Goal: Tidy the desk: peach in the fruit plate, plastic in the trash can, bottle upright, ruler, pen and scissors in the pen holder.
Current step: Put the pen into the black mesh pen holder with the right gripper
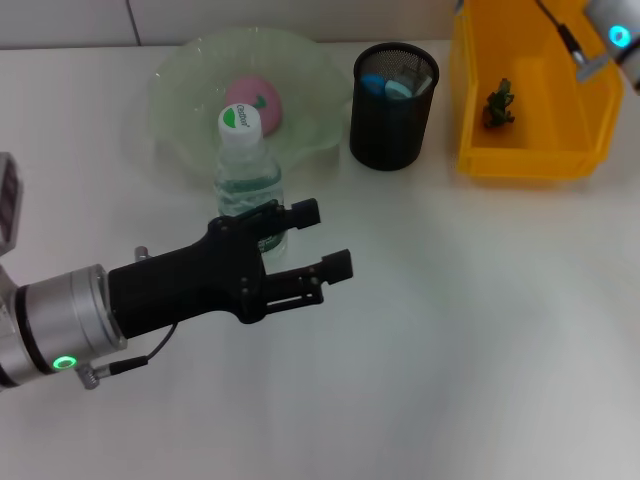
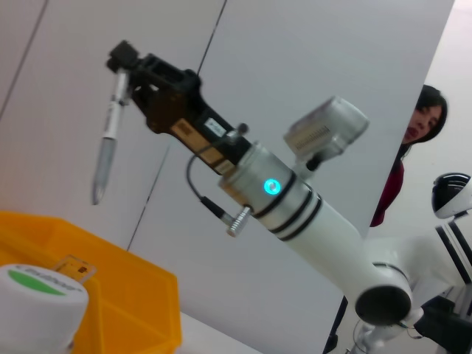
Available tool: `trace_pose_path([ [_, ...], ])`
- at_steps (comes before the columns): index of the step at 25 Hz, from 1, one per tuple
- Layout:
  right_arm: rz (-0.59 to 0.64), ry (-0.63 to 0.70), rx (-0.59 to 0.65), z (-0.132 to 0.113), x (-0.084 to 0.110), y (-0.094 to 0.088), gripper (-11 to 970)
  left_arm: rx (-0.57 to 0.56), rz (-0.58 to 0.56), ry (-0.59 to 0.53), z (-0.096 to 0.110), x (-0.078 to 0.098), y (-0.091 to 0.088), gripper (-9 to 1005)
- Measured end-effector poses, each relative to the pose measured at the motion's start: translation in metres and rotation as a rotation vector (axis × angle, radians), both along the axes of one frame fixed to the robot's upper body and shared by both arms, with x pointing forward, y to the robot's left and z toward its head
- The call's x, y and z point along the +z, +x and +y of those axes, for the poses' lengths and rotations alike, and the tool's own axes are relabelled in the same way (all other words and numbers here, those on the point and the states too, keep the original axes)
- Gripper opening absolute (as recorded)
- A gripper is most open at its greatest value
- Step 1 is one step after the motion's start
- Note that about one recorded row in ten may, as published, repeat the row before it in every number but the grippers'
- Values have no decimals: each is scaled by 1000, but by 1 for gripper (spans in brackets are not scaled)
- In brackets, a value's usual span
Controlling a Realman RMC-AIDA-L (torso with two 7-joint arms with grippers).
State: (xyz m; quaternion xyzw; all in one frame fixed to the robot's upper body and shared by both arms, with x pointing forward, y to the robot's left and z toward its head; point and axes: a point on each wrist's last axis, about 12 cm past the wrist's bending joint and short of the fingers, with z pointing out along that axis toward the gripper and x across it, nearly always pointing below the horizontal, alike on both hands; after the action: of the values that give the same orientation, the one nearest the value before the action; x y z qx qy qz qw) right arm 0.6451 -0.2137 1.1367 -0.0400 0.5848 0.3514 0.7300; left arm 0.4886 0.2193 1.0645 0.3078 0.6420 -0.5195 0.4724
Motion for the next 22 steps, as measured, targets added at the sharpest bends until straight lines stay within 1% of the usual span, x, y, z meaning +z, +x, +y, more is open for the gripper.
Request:
trace_pose_path([
  [1,13,-8,1,4,1,4,127,24,-21,-17,9,-3,-3,840],
  [4,62,-38,5,15,4,15,136,27,-29,-14,10,-4,-3,840],
  [8,116,-71,41,28,5,23,148,44,-49,3,13,-8,-6,840],
  [15,142,-87,99,30,7,24,169,61,-64,11,16,-10,-7,840],
  [22,103,-84,88,27,3,17,190,64,-104,24,15,-12,-7,840],
])
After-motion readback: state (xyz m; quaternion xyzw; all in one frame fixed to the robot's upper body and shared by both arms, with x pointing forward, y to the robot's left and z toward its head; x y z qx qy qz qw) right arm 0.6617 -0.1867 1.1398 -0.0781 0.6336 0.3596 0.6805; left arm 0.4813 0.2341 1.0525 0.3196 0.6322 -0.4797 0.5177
